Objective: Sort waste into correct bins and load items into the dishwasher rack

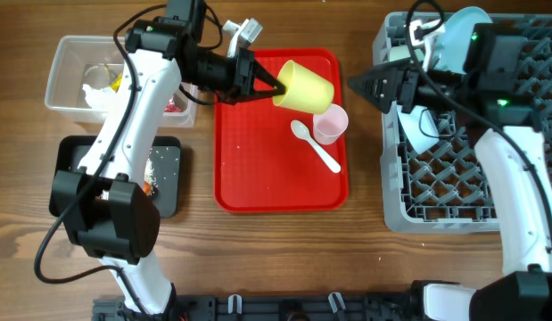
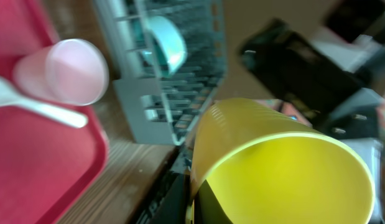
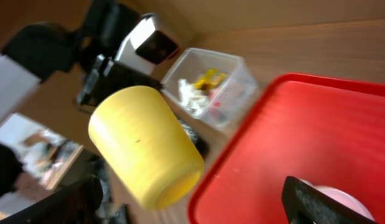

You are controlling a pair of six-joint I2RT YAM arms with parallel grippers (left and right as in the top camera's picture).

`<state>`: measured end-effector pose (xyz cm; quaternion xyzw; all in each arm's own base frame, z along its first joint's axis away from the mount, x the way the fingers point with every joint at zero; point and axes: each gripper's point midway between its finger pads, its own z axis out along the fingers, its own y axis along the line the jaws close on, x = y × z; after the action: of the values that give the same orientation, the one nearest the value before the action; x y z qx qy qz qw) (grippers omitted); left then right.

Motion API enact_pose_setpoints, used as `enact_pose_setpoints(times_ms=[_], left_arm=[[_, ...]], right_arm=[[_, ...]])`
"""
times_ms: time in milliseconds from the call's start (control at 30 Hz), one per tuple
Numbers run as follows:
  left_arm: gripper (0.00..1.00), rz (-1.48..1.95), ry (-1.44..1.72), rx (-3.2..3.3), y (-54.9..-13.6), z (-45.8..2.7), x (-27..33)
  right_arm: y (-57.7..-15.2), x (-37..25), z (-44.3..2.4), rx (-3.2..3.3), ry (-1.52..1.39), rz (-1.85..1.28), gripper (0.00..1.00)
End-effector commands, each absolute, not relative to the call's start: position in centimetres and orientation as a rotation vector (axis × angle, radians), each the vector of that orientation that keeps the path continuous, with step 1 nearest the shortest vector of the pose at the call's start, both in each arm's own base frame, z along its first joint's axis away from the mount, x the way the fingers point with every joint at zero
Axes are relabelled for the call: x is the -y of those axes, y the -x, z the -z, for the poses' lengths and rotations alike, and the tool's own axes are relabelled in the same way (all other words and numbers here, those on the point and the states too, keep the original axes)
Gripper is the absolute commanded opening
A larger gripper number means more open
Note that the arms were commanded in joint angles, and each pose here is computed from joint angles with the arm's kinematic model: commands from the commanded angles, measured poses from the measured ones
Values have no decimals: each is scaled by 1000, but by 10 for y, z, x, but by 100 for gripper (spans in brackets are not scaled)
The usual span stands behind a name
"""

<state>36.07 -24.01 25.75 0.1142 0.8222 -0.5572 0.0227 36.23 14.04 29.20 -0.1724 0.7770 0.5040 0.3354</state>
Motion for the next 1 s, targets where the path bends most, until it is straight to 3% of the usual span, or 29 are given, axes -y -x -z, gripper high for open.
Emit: enact_pose_setpoints(times_ms=[0,433,967], left_arm=[[4,1908,-550,-2287,-351,-292,248],[4,1899,-607,-2212,-357,-298,250],[4,1895,-611,-2209,-358,-298,250]], right_arm=[[-346,-159,-291,-1975,496,-1544,96],[-332,-208,-307,-1901,661,-1616,96],[-332,-223,-311,-1887,684,-1598,70]])
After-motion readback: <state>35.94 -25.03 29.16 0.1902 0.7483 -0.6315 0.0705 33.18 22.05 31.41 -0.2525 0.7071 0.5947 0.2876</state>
